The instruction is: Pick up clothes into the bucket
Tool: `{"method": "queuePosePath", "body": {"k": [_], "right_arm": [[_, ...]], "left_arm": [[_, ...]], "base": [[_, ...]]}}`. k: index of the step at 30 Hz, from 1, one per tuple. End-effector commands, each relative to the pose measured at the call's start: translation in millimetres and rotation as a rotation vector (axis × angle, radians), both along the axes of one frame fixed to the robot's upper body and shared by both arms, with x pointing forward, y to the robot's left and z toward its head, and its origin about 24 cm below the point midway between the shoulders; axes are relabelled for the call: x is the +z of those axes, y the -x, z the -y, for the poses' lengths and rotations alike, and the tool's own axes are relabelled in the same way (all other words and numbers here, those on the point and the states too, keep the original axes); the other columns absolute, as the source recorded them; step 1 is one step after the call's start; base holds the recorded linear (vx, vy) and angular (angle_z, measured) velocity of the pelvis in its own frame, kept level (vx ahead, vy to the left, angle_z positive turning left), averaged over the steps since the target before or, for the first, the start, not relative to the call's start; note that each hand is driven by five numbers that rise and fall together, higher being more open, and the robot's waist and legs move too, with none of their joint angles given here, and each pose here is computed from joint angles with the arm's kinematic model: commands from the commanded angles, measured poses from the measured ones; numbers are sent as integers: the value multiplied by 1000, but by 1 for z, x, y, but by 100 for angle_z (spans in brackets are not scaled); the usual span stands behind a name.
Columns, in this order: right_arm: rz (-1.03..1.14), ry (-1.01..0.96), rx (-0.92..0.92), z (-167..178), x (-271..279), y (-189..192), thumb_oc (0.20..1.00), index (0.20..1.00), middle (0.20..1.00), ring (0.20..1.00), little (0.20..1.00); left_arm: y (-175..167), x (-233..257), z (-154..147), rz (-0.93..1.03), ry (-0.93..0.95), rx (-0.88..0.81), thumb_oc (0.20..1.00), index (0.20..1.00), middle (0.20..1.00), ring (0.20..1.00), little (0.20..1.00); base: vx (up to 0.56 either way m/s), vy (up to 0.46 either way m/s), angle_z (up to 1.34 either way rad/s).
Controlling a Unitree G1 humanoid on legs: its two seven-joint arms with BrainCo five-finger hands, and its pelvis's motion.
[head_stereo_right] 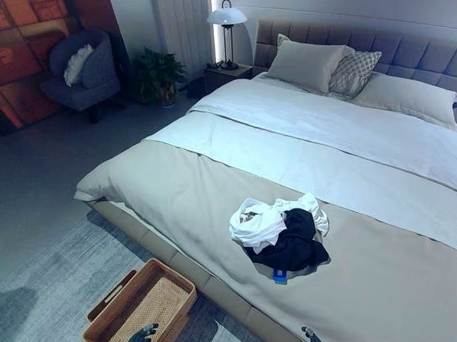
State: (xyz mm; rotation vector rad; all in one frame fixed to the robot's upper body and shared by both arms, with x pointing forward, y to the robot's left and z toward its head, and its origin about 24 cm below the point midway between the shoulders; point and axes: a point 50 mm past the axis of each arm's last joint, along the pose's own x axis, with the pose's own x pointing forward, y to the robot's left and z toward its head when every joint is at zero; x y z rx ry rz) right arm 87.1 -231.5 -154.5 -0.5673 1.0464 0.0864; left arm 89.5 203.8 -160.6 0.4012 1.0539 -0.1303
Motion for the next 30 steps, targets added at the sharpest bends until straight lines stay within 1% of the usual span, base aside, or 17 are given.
{"method": "queuePosePath", "body": {"k": [1,6,9,14,15,16,17,21,23,25,26,28,29,30], "right_arm": [[46,17,44,-6,4,-26,1000,1000,1000,1000,1000],[57,19,51,-6,5,-29,1000,1000,1000,1000,1000],[82,16,17,-5,7,-33,1000,1000,1000,1000,1000],[152,19,38,-5,15,-50,1000,1000,1000,1000,1000],[251,10,46,-4,28,-72,1000,1000,1000,1000,1000],[251,10,46,-4,28,-72,1000,1000,1000,1000,1000],[356,9,81,-2,44,-93,1000,1000,1000,1000,1000],[630,87,336,-1,104,-147,1000,1000,1000,1000,1000],[744,130,414,0,134,-166,1000,1000,1000,1000,1000],[757,162,421,5,139,-171,1000,1000,1000,1000,1000],[851,201,441,6,164,-189,1000,1000,1000,1000,1000],[940,244,442,10,188,-202,1000,1000,1000,1000,1000],[941,245,442,10,188,-202,1000,1000,1000,1000,1000],[1031,270,407,13,208,-211,1000,1000,1000,1000,1000]], "left_arm": [[-22,3,16,52,24,-48,1000,1000,1000,1000,1000],[-27,5,16,78,34,-42,1000,1000,1000,1000,1000],[-27,4,15,73,26,-33,1000,1000,1000,1000,1000],[-25,4,14,70,22,-30,1000,1000,1000,1000,1000],[-27,5,13,82,20,-30,1000,1000,1000,1000,1000],[-27,5,13,82,20,-30,1000,1000,1000,1000,1000],[-28,6,13,95,18,-37,1000,1000,1000,1000,1000],[-29,9,10,122,20,-65,1000,1000,1000,1000,1000],[-31,10,9,132,22,-68,1000,1000,1000,1000,1000],[-33,11,11,136,27,-71,1000,1000,1000,1000,1000],[-36,12,10,146,25,-68,1000,1000,1000,1000,1000],[-41,14,10,164,25,-61,1000,1000,1000,1000,1000],[-41,14,10,165,26,-60,1000,1000,1000,1000,1000],[-47,16,9,186,22,-47,1000,1000,1000,1000,1000]], "base": [[0,0,0],[0,0,0],[-15,2,6],[-1,2,2],[0,0,0],[0,0,0],[0,0,0],[0,0,0],[0,0,0],[0,0,0],[0,0,0],[-27,8,4],[-28,5,6],[-26,8,8]]}}
